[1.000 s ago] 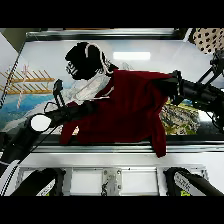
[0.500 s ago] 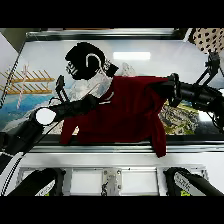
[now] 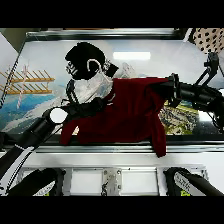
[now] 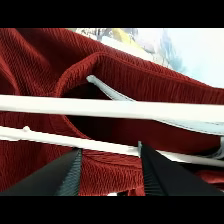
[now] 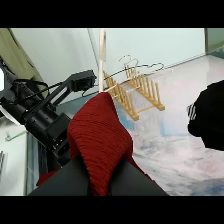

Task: Fold the clothes and pants, and hang the long-sleeved shirts on hangers.

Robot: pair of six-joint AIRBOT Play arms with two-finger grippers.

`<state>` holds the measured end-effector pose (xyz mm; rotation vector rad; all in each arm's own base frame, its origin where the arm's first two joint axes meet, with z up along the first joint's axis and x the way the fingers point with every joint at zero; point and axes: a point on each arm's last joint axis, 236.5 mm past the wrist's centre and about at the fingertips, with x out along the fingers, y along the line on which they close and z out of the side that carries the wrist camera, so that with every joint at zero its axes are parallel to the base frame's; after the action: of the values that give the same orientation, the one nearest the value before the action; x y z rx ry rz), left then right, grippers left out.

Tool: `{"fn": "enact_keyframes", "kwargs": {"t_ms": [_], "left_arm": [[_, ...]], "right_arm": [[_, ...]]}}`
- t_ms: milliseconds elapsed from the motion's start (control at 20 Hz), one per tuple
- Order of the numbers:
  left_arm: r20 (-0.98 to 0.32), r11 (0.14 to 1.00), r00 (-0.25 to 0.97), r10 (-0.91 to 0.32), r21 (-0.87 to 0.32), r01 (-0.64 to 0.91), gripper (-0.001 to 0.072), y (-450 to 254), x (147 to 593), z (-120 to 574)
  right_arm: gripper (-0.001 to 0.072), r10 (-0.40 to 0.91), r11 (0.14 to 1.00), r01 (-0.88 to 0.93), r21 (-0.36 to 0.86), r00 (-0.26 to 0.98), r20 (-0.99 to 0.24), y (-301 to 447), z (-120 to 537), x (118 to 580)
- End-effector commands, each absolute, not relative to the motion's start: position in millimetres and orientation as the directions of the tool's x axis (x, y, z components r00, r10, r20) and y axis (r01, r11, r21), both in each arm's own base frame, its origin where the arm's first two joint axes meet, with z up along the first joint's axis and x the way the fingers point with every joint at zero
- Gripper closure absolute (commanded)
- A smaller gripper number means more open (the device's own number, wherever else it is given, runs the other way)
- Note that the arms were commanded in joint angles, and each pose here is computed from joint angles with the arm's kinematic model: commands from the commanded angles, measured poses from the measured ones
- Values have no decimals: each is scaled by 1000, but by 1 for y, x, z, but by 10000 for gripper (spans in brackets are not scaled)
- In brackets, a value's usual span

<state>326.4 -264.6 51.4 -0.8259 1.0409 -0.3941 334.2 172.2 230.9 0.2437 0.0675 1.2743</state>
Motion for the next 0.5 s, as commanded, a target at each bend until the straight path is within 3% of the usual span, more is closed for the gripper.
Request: {"fn": "enact_keyframes", "kwargs": {"t_ms": [0,450], "left_arm": [[-564,627,513,-647,-777,-64,344,-264,331,66],[-420,584,625,-659,-808,73,343,-219,313,155]], "right_arm": [[694,952,266,-939,217,291,91,172,233,333],[694,943,268,-937,223,302,137,170,244,336]]}}
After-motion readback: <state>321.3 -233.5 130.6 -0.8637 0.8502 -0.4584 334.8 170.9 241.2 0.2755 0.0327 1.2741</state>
